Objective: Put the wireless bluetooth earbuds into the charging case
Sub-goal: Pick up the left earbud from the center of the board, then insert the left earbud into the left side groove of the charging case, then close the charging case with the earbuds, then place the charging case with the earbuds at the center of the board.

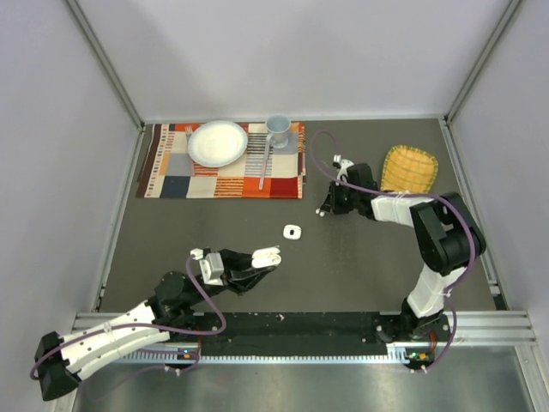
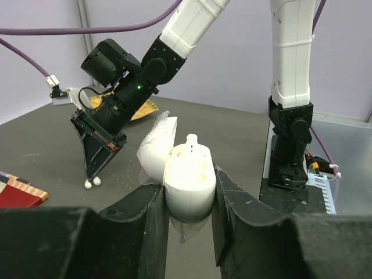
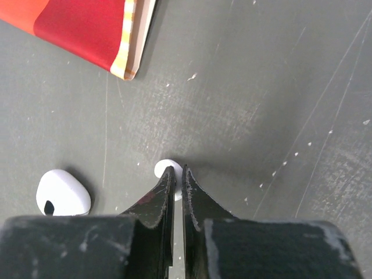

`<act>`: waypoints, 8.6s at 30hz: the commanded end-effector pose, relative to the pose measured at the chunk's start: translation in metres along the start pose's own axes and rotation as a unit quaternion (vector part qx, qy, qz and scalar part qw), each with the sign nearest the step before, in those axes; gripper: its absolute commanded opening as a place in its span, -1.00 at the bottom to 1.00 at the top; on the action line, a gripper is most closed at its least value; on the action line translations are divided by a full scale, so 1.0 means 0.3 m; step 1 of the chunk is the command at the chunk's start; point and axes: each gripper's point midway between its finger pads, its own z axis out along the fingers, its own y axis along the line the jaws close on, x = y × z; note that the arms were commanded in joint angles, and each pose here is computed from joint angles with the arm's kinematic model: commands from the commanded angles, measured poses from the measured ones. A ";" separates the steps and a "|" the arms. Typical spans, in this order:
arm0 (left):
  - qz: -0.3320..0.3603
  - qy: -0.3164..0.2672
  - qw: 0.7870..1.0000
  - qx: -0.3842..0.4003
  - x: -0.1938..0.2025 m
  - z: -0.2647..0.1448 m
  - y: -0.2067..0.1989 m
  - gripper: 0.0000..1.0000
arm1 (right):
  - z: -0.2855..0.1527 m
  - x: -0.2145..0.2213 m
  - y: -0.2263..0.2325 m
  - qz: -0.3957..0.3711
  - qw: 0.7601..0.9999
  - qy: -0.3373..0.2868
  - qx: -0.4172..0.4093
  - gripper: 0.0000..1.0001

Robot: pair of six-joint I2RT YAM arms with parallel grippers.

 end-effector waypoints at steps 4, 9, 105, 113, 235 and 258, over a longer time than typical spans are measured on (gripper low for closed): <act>0.000 -0.023 1.000 0.002 -0.026 0.002 -0.004 -1.00 | -0.042 0.079 0.110 0.009 0.998 0.020 -0.066 -1.00; 0.000 -0.020 1.000 0.004 -0.022 0.002 -0.006 -1.00 | -0.081 0.051 0.160 0.016 0.995 0.004 -0.094 -1.00; -0.022 -0.030 0.995 0.090 -0.067 0.062 -0.103 -1.00 | -0.785 0.223 1.051 -0.485 0.766 -0.137 -0.400 -1.00; -0.022 -0.034 0.995 0.089 -0.070 0.063 -0.102 -1.00 | -0.774 0.234 1.047 -0.479 0.773 -0.131 -0.395 -1.00; -0.241 0.074 0.946 -0.205 0.118 0.012 0.151 -1.00 | -0.625 -0.018 0.444 0.129 0.970 -0.205 0.027 0.98; -0.492 0.180 0.814 -0.252 0.445 0.147 0.119 -0.99 | -0.586 0.075 0.438 0.163 0.973 -0.161 0.012 0.98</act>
